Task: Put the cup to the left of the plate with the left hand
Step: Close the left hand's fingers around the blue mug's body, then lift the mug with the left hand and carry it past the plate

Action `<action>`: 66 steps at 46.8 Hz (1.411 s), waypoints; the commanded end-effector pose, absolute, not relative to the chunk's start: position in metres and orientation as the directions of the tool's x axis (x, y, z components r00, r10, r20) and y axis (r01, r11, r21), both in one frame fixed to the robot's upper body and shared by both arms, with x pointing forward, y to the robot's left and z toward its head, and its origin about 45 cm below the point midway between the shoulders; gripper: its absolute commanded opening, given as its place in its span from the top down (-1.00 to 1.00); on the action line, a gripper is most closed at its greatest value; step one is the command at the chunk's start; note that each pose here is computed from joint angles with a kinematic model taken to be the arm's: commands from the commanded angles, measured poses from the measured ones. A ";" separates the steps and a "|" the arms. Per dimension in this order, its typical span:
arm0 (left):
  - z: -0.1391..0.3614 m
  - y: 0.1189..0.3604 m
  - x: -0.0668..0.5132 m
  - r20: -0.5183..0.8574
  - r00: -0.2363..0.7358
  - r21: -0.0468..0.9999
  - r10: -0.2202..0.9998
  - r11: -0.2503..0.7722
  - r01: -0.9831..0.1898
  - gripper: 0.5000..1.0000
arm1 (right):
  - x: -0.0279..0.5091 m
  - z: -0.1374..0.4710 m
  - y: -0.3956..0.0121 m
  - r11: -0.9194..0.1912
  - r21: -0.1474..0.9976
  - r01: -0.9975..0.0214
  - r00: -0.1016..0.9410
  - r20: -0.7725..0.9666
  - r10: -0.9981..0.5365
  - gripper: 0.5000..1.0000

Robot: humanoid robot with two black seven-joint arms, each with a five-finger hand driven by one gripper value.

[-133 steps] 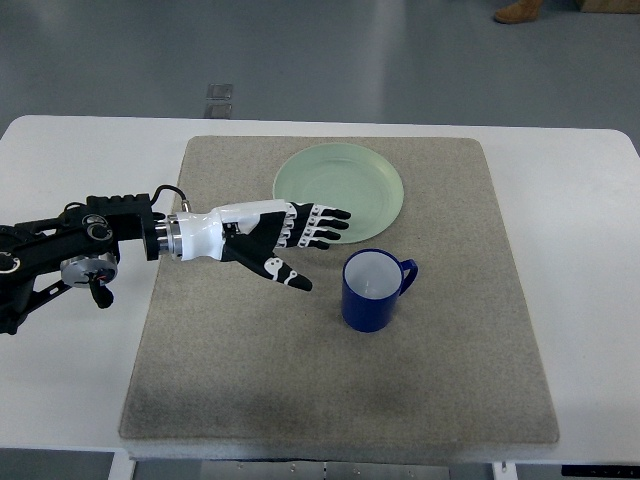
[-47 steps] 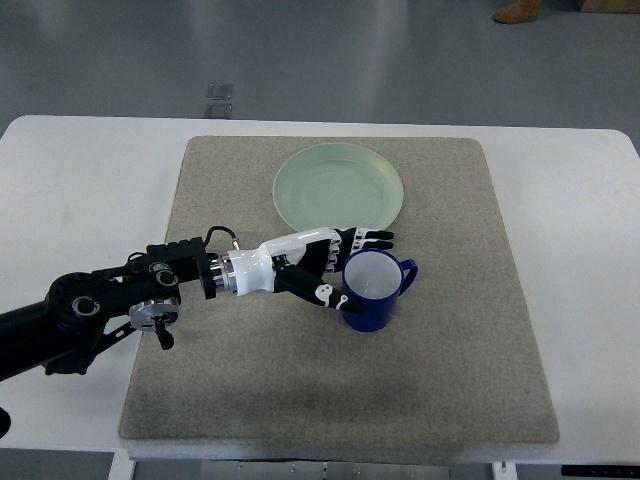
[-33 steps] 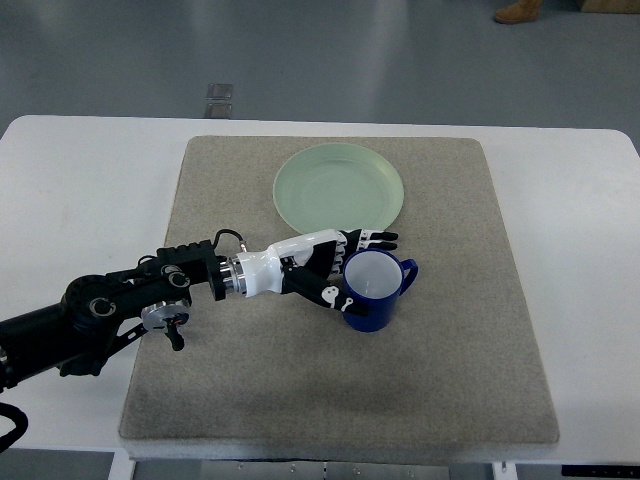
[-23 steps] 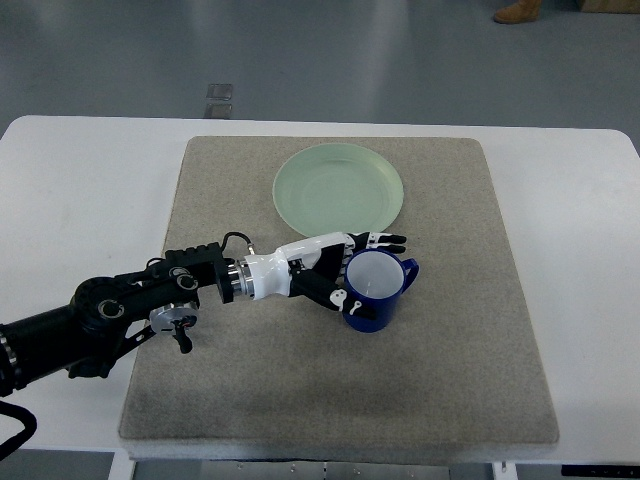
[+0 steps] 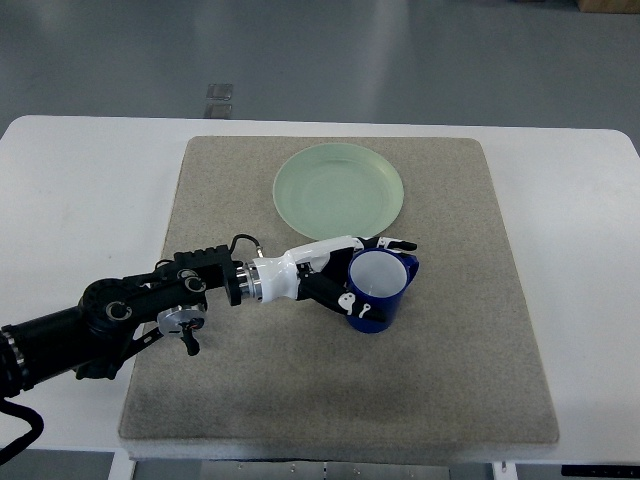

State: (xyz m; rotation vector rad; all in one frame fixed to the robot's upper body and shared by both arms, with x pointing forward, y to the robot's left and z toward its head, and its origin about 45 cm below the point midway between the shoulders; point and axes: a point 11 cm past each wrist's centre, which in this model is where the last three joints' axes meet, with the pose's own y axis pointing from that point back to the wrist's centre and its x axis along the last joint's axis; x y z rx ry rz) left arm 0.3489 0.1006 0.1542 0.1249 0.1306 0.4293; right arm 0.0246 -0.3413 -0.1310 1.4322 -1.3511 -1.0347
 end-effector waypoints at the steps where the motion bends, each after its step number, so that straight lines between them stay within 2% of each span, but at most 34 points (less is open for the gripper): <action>1: 0.154 0.101 0.349 -0.096 0.900 0.150 0.425 0.900 -0.409 -0.30 | 0.024 -0.131 -0.341 -0.015 0.966 -0.258 0.059 0.001 -0.998 -0.73; 4: 0.154 0.101 0.350 -0.090 0.897 0.151 0.433 0.896 -0.418 -0.27 | 0.025 -0.131 -0.341 -0.015 0.966 -0.259 0.060 0.001 -0.998 -0.73; 8: 0.154 0.102 0.351 -0.082 0.895 0.153 0.439 0.893 -0.424 -0.07 | 0.024 -0.131 -0.341 -0.015 0.966 -0.258 0.059 0.001 -0.998 -0.73; 12: 0.155 0.102 0.352 -0.080 0.893 0.149 0.443 0.891 -0.428 0.00 | 0.025 -0.131 -0.341 -0.015 0.966 -0.259 0.060 0.001 -0.998 -0.73; 26: 0.161 0.101 0.356 -0.085 0.889 0.128 0.451 0.889 -0.439 0.00 | 0.025 -0.131 -0.341 -0.015 0.966 -0.260 0.059 0.001 -0.998 -0.73; 46: 0.205 0.111 0.392 -0.057 0.824 -0.007 0.564 0.825 -0.565 -0.04 | 0.025 -0.131 -0.341 -0.015 0.966 -0.260 0.059 0.001 -0.998 -0.73; 58: 0.233 0.132 0.413 -0.043 0.782 -0.078 0.622 0.778 -0.623 -0.06 | 0.024 -0.131 -0.341 -0.015 0.966 -0.258 0.059 0.001 -0.998 -0.73; 66: 0.250 0.157 0.426 -0.019 0.742 -0.110 0.670 0.737 -0.667 -0.06 | 0.025 -0.131 -0.341 -0.015 0.966 -0.260 0.059 0.001 -0.998 -0.73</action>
